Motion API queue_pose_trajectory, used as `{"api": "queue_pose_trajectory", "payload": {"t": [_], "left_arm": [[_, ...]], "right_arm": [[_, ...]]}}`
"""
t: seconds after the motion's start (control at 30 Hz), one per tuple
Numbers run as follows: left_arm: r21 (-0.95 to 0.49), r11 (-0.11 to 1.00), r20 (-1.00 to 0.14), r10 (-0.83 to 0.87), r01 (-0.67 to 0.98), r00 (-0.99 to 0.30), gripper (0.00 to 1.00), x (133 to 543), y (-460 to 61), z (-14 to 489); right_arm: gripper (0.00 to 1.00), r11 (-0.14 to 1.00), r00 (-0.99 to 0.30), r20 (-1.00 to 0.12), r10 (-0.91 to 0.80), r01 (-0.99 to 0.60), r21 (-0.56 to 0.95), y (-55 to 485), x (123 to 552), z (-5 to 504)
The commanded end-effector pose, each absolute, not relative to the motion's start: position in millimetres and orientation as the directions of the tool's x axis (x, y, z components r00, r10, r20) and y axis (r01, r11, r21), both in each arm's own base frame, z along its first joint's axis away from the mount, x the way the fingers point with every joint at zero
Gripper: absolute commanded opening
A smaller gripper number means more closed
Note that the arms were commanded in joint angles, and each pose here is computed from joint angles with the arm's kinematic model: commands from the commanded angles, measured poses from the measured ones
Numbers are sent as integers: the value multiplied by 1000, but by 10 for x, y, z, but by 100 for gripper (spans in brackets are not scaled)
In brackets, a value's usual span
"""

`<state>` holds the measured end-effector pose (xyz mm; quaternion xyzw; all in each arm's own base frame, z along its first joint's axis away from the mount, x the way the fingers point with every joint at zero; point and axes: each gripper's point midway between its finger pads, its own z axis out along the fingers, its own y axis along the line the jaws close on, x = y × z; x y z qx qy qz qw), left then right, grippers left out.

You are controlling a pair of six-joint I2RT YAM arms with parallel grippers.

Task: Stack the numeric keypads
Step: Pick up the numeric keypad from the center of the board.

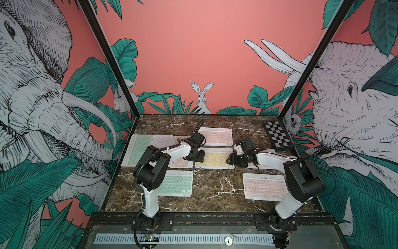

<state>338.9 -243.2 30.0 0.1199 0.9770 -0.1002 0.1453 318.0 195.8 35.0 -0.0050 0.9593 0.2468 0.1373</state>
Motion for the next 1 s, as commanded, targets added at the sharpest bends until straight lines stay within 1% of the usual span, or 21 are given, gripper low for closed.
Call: {"api": "queue_pose_trajectory", "payload": {"t": [0.0,0.6,0.97], "left_arm": [[-125,956,-307,219,267,-926,57,3367,-2357,378],[-134,953,-284,227,273,-931,57,3351,-2390,276],[-119,949,-272,251,291,-929,57,3339,-2429,210]], "right_arm": [[65,876,-966,-251,54,-76,477,1996,3178,325],[65,876,-969,-241,56,-69,478,2007,3168,263],[65,893,-965,-255,59,-63,445,1938,3177,293]]}}
